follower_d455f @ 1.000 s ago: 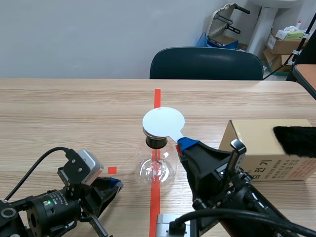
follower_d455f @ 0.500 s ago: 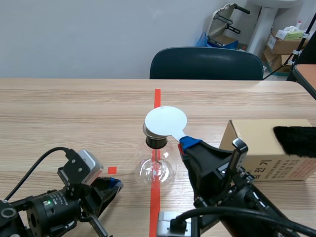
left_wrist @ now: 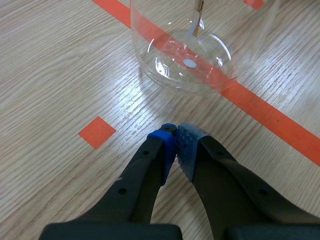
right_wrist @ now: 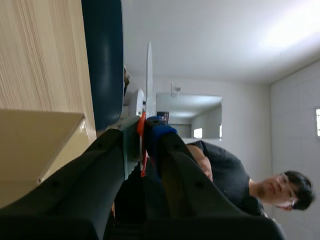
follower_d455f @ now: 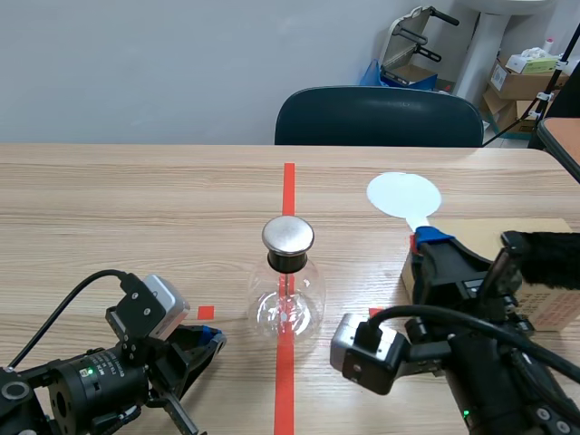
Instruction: Do the electroscope experiment
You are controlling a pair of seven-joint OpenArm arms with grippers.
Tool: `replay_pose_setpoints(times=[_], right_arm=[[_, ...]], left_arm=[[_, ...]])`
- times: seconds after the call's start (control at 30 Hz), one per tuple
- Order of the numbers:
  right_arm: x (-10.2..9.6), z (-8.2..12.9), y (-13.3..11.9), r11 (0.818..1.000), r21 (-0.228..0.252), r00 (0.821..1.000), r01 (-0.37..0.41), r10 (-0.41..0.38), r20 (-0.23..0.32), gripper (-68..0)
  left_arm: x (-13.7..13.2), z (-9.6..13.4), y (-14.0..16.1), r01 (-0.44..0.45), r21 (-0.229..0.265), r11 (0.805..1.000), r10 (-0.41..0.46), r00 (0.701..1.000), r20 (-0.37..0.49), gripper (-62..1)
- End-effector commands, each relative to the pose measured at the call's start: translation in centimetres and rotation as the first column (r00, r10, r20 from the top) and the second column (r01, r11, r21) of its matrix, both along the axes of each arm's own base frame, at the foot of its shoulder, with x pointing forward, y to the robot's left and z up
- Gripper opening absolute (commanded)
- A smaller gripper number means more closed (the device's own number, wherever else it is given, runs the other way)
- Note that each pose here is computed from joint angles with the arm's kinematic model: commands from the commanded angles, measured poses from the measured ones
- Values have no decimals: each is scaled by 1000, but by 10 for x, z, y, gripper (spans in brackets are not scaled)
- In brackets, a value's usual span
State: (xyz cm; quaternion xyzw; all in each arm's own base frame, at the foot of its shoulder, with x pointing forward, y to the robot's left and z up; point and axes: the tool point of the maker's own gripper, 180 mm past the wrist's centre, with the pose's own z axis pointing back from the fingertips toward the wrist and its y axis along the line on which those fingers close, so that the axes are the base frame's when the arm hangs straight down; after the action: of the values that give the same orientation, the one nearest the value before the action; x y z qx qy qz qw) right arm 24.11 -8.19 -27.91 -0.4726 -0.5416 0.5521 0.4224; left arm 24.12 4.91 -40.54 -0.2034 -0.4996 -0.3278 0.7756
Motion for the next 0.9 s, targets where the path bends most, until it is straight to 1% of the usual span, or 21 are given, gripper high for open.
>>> replay_pose_setpoints(times=[0.0, 0.13, 0.23, 0.33, 0.47, 0.57, 0.73, 0.87], right_arm=[[3, 6, -9, 999, -1, 999, 37, -37, 24, -667], [5, 7, -23, 993, 5, 993, 116, -116, 29, -666], [5, 7, -30, 988, 8, 987, 157, -157, 31, -667], [5, 8, -33, 985, 9, 985, 172, -172, 31, -667], [5, 8, -33, 985, 9, 985, 170, -170, 31, -667], [5, 7, -26, 991, 7, 990, 134, -135, 29, -667], [2, 6, -5, 1000, -2, 1000, 15, -15, 23, -667], [-3, 4, 15, 995, -10, 995, -98, 98, 16, -667]], left_arm=[[2, 7, -5, 6, -25, 1000, -5, 1000, 16, -588], [2, 7, -5, 6, -25, 1000, -5, 1000, 16, -588], [2, 7, -5, 6, -25, 1000, -5, 1000, 16, -588], [2, 6, -5, 6, -25, 1000, -5, 1000, 15, -588], [2, 6, -5, 6, -25, 1000, -5, 1000, 15, -588], [2, 6, -5, 6, -25, 1000, -5, 1000, 15, -588], [2, 7, -5, 6, -25, 1000, -5, 1000, 16, -588], [2, 7, -5, 6, -25, 1000, -5, 1000, 16, -588]])
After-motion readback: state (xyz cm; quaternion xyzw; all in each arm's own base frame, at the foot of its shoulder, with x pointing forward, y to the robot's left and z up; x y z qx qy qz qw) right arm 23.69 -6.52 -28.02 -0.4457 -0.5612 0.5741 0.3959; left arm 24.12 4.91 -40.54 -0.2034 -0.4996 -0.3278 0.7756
